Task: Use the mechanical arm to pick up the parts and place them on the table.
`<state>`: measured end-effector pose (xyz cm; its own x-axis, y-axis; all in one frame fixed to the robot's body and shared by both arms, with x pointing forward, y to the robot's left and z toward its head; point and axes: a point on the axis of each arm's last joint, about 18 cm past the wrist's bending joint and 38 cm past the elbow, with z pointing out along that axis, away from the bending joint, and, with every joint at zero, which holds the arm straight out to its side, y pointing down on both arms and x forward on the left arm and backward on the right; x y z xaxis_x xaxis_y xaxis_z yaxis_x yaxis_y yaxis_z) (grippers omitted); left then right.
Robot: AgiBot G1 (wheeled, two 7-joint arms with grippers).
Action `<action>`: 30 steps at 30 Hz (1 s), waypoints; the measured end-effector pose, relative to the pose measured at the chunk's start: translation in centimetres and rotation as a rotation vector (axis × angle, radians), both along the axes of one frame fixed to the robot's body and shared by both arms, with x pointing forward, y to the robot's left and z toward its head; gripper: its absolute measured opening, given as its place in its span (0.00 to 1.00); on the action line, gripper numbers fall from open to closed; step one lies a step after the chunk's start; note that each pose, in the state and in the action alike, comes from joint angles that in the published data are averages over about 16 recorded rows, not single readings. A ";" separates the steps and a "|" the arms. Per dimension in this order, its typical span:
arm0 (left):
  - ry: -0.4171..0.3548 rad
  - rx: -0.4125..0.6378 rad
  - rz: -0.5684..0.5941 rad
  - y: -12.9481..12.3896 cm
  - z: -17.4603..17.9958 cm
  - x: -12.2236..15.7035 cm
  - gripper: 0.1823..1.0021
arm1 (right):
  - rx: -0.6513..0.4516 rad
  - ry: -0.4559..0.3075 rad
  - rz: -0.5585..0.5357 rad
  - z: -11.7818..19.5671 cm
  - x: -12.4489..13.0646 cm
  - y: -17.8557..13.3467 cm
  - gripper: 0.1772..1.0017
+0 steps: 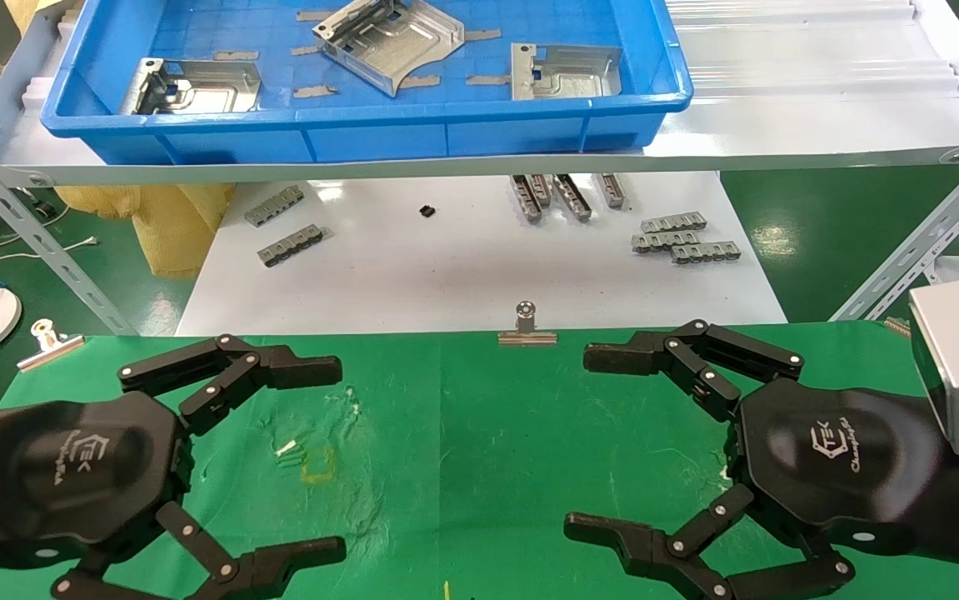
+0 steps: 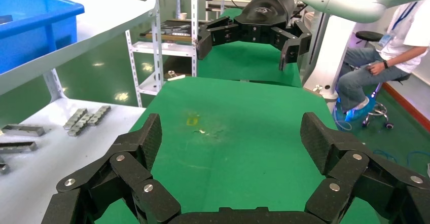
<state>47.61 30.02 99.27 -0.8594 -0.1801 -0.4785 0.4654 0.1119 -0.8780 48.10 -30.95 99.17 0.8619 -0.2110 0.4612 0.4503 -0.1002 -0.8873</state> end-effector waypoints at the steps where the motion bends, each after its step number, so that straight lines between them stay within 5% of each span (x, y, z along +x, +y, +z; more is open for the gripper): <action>1: 0.000 0.000 0.000 0.0 0.0 0.0 1.00 | 0.000 0.000 0.000 0.0 0.0 0.0 1.00; 20: 0.000 0.000 0.000 0.0 0.0 0.0 1.00 | 0.000 0.000 0.000 0.0 0.0 0.0 0.99; 30: 0.000 0.000 0.000 0.0 0.0 0.0 1.00 | 0.000 0.000 0.000 0.0 0.0 0.0 0.89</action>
